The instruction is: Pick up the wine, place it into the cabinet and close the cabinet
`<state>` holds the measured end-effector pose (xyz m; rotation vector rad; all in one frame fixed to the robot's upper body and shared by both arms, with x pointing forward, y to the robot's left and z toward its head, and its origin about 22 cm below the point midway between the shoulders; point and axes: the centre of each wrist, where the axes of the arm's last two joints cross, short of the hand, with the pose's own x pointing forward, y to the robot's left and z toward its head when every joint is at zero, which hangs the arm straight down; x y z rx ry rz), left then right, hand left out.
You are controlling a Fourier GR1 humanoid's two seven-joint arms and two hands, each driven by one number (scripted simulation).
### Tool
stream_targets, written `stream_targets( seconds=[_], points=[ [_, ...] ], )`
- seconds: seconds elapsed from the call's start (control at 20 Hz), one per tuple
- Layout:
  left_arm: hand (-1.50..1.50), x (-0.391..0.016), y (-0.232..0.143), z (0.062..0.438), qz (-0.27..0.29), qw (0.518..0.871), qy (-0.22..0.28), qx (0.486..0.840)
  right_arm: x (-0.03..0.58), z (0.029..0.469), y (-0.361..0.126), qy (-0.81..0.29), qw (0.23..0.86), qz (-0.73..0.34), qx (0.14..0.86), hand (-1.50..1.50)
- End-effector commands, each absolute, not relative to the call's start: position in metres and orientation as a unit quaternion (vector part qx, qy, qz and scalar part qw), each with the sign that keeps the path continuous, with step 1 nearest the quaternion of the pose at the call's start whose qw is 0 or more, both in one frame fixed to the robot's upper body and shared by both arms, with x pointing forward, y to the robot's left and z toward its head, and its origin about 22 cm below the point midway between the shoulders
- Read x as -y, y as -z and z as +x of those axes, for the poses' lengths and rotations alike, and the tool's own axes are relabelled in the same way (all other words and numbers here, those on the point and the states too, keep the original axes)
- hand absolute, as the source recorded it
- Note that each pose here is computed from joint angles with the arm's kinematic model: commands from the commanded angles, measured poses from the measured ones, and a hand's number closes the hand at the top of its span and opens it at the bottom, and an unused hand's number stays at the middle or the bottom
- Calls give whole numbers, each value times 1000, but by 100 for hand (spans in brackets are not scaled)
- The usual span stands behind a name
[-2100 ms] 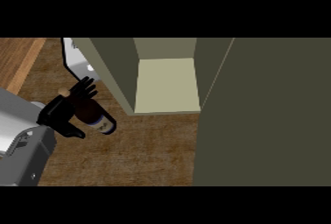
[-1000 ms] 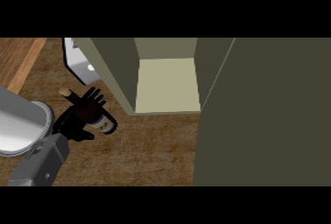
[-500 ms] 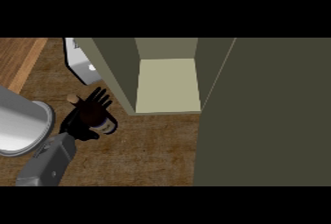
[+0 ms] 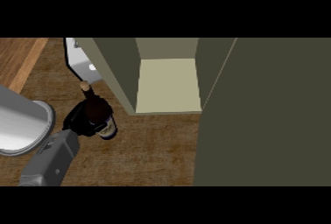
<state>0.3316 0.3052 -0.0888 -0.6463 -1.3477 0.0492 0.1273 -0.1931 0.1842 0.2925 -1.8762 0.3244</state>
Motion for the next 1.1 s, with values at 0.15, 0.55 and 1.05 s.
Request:
stream_targets(
  seconds=[0.15,0.55,1.05],
  points=[
    [150,-299,88,331,-296,693,-4,658,207,87,-211,-137,545,156,812,-150],
    [150,-301,139,249,-87,632,-149,756,204,97,-203,-109,549,133,818,-150],
    [150,-246,91,244,-135,611,-128,769,211,86,-207,-118,545,143,818,-150]
  ],
)
